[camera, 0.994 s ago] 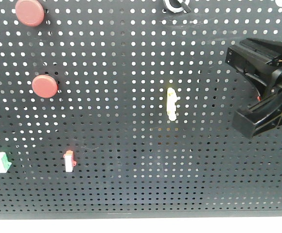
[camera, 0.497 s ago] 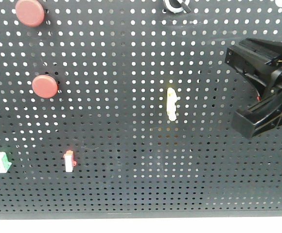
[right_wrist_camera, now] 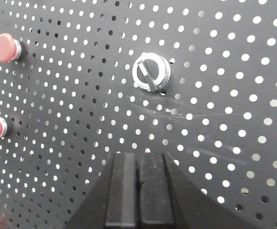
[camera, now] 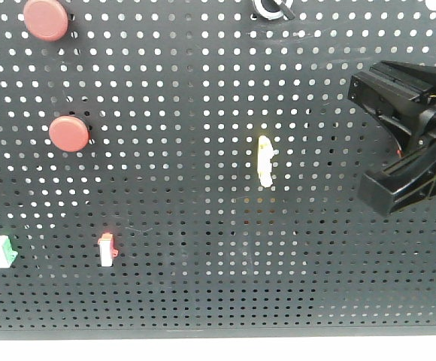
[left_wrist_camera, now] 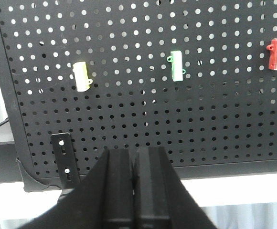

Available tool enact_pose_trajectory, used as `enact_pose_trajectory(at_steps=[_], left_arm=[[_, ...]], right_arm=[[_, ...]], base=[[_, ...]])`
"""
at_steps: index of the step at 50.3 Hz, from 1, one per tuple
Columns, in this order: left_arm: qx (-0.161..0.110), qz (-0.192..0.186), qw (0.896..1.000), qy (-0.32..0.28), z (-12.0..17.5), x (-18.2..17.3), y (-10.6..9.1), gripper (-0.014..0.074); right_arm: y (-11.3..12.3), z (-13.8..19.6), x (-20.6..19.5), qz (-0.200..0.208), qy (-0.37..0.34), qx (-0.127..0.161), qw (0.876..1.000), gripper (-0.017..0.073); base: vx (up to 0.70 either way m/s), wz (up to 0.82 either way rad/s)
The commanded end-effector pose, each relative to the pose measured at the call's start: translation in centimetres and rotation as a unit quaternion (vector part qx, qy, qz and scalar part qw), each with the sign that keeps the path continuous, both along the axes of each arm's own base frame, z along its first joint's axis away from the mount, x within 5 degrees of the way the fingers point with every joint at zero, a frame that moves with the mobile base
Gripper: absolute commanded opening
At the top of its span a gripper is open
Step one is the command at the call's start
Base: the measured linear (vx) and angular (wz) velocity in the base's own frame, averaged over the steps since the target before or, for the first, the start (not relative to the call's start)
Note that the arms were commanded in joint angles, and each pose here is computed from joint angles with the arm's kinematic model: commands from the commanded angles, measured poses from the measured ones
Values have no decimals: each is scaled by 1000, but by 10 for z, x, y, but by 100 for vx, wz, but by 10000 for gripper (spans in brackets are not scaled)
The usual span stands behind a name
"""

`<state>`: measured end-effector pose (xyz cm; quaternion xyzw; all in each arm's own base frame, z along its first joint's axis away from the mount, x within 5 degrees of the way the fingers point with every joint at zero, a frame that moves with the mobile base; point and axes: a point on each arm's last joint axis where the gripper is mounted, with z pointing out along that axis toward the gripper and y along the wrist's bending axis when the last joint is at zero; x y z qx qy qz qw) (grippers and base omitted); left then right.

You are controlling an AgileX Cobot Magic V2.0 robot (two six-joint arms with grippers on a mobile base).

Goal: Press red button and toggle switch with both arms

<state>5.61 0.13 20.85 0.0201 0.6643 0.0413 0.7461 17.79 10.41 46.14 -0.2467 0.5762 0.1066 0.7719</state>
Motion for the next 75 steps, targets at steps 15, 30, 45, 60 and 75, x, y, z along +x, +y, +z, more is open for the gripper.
enact_pose_trajectory(at_steps=[15,30,45,60,75], left_arm=[[-9,-8,999,-31,-3,-1,-1,2],[-9,-8,999,-31,-3,-1,-1,2],[-9,-8,999,-31,-3,-1,-1,2],[-9,-8,999,-29,-4,-1,-1,2],[-9,-8,999,-30,-3,-1,-1,2]], right_arm=[[-3,12,-8,9,-43,15,999,-3],[-70,-63,-42,-135,28,30,990,-4],[-107,-202,-100,-271,94,69,955,-3],[-108,-269,-121,-282,139,60,948,-3],[-108,-273,-121,-285,160,66,943,-3]], base=[[0,0],[0,0],[0,0],[0,0],[0,0]])
